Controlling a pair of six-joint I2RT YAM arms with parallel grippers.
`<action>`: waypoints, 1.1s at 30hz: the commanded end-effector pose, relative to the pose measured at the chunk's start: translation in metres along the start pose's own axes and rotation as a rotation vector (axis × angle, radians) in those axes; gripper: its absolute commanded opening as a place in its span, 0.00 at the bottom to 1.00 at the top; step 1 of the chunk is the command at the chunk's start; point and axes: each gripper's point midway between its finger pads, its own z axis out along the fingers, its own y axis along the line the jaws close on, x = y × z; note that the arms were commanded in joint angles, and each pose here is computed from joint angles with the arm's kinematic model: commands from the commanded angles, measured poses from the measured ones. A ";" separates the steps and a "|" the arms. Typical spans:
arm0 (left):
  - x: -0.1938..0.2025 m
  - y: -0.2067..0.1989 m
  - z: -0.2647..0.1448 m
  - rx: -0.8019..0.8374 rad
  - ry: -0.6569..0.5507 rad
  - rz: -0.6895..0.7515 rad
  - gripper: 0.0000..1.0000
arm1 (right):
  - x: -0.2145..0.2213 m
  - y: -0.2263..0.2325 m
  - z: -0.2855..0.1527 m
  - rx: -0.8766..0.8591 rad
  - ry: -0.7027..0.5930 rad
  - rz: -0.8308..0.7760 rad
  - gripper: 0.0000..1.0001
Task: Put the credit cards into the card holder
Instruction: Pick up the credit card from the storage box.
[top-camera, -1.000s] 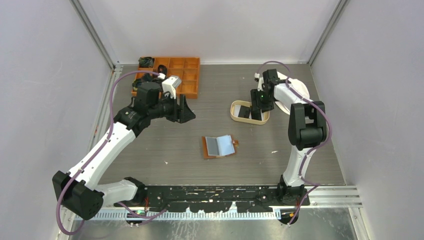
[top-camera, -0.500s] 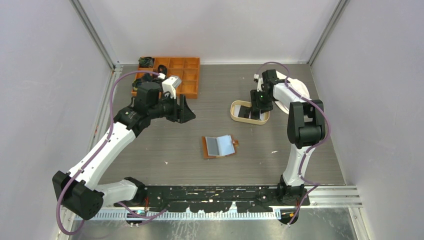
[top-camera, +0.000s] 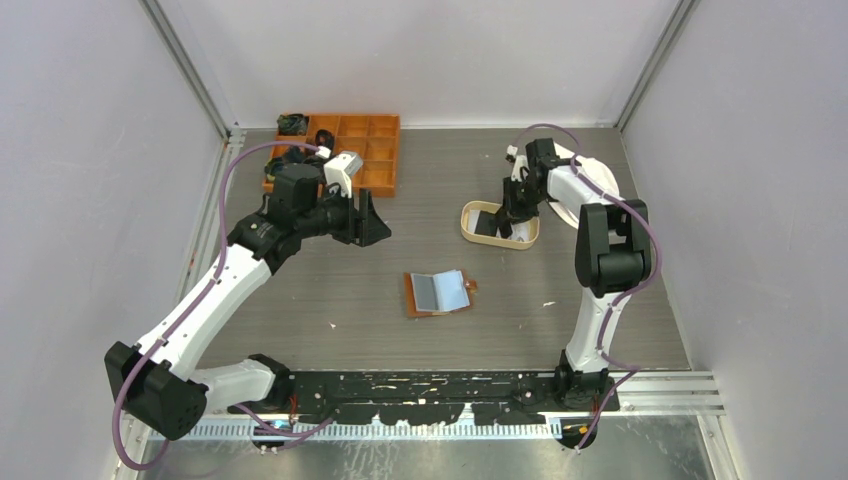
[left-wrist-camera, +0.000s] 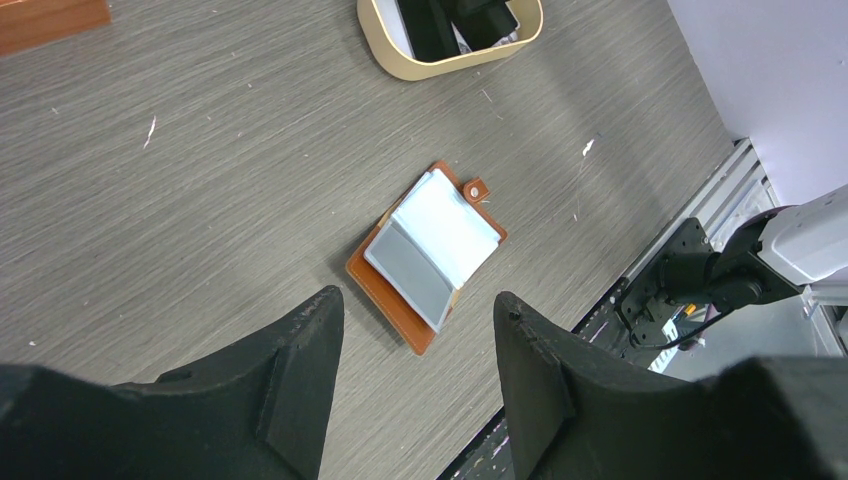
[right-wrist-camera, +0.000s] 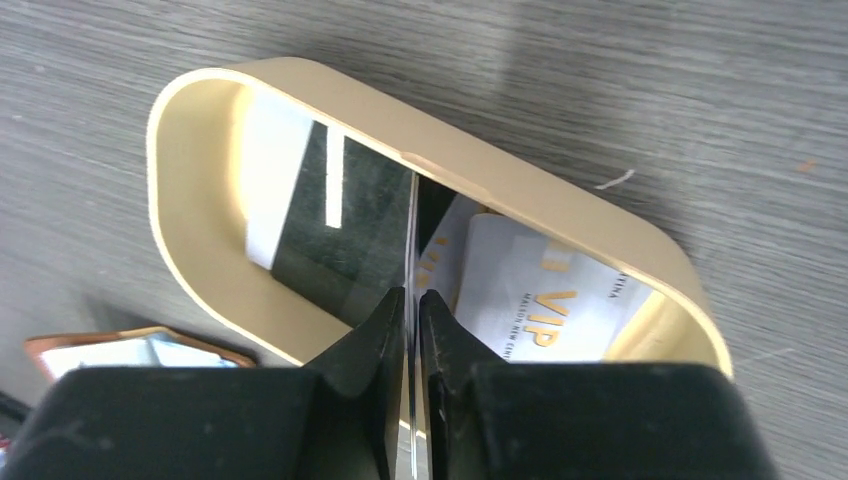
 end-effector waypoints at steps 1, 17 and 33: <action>-0.011 -0.006 -0.005 0.023 -0.042 0.019 0.57 | -0.008 0.019 -0.003 -0.155 -0.025 0.090 0.16; -0.011 -0.004 -0.005 0.020 -0.040 0.017 0.57 | -0.003 0.018 0.019 -0.320 0.054 0.265 0.19; -0.013 -0.004 -0.007 0.020 -0.048 0.018 0.57 | -0.016 0.008 0.000 -0.435 -0.021 0.343 0.02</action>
